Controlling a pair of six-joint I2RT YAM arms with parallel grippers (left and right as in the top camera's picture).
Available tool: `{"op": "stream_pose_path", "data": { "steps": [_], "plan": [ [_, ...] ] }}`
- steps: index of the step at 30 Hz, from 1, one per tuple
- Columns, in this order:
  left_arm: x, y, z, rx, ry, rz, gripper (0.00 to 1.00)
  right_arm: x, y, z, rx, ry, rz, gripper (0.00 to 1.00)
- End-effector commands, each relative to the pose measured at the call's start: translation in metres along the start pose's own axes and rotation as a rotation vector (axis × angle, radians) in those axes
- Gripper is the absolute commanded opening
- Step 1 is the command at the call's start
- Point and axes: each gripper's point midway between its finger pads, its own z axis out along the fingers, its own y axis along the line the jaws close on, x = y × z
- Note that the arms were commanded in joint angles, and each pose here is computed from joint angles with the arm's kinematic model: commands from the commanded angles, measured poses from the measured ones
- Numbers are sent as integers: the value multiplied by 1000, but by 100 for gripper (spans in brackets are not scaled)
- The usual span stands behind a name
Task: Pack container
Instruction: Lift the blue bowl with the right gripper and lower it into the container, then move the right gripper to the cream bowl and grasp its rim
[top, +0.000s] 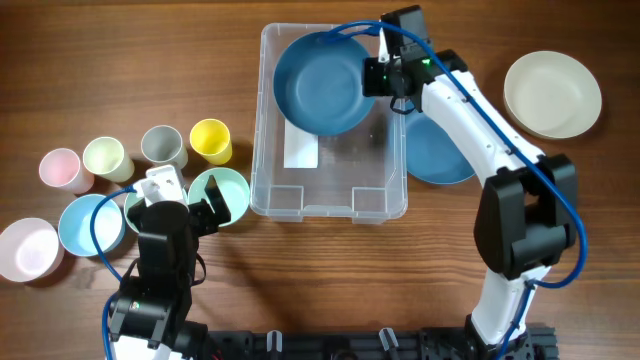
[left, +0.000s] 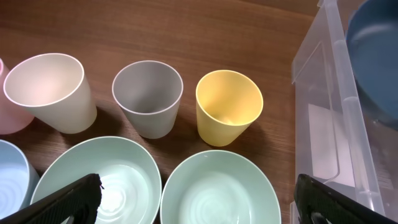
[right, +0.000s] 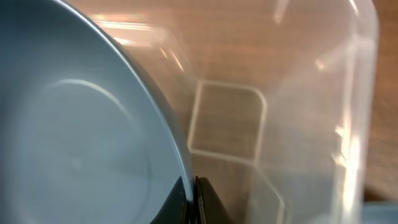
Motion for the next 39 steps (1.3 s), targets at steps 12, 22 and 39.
{"op": "stream_pose_path", "data": {
  "steps": [12,22,39],
  "plan": [
    [-7,3,-2,-18,-19,-13,100,-33,27,-15,-118,-100,-1,35],
    [-7,3,-2,-18,-19,-14,100,-95,-39,-146,-5,-357,177,59],
    [-7,3,-2,-18,-19,-14,100,105,-365,-143,399,80,1000,72]
  ]
}}
